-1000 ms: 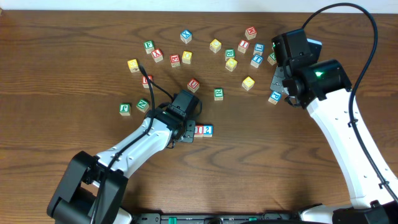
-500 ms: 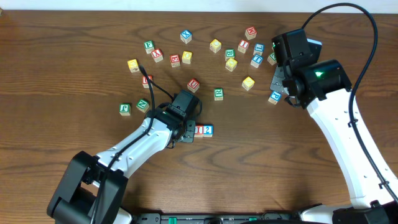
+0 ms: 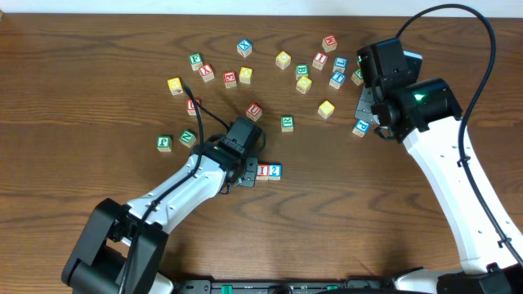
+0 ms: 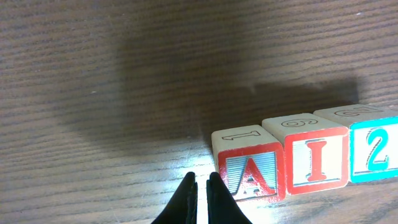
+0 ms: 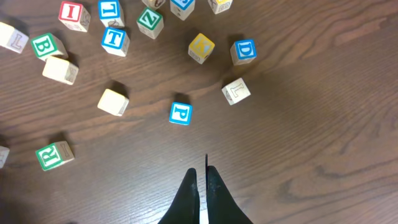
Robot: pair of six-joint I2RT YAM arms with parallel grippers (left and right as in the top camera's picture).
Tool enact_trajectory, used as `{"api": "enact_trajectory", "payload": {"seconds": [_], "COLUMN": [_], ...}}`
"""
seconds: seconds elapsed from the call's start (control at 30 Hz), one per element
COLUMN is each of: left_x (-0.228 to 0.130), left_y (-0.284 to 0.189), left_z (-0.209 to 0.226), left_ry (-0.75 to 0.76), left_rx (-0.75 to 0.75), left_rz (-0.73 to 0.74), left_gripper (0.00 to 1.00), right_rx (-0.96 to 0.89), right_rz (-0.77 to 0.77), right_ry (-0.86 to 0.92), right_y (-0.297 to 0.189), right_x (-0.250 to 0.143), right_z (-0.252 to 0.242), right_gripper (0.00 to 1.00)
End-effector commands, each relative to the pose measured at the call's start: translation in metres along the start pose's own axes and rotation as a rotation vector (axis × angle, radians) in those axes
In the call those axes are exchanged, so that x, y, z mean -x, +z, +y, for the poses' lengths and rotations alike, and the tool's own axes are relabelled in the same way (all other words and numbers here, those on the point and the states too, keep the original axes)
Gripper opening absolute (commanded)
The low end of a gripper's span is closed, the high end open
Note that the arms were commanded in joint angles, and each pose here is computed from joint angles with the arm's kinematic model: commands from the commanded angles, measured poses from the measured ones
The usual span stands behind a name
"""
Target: Spell out AI2
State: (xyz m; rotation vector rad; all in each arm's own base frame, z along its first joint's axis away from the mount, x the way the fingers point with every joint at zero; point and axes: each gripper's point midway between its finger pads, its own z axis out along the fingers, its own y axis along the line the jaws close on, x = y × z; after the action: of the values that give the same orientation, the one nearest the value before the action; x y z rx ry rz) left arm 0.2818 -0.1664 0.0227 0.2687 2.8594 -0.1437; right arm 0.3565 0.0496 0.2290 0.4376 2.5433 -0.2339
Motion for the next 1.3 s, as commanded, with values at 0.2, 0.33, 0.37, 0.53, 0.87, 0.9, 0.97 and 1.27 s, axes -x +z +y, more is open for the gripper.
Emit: {"api": "enact_trajectory", "payload": {"seconds": [0.2,0.33,0.37,0.53,0.87,0.9,0.97,1.27], "left_x": [-0.017,-0.027,-0.029,-0.04,-0.052,-0.053,-0.056,-0.055], "left_y": [0.003,0.004,0.004,0.003,0.001,0.001,0.0,0.001], "left_z": [0.032,0.022,0.02,0.009,-0.001,-0.002,-0.004,-0.019], "left_ry": [-0.069,-0.066,-0.067,-0.073,-0.082,-0.085,-0.088,-0.079], "left_rx": [0.167,0.108,0.092,0.028,-0.011,-0.011,-0.009,-0.046], "left_rz": [0.042,0.092,0.106,0.162,0.211,0.216,0.223,0.209], "left_gripper": [0.07,0.08,0.08,0.07,0.07,0.07,0.07,0.07], "right_rx": [-0.01,-0.01,-0.01,-0.009,-0.012,-0.013,-0.016,-0.016], "right_rz": [0.004,0.004,0.004,0.002,0.007,0.009,0.014,0.015], "right_ry": [-0.008,-0.008,-0.008,-0.007,-0.01,-0.011,-0.013,-0.014], "right_y": [0.001,0.001,0.001,0.001,0.001,0.001,0.001,0.001], "right_x": [0.002,0.002,0.002,0.003,0.002,0.001,0.0,0.0], "right_z": [-0.003,-0.003,-0.003,-0.002,-0.003,-0.003,-0.004,-0.004], "right_gripper": [0.01,0.01,0.01,0.01,0.01,0.01,0.01,0.01]}}
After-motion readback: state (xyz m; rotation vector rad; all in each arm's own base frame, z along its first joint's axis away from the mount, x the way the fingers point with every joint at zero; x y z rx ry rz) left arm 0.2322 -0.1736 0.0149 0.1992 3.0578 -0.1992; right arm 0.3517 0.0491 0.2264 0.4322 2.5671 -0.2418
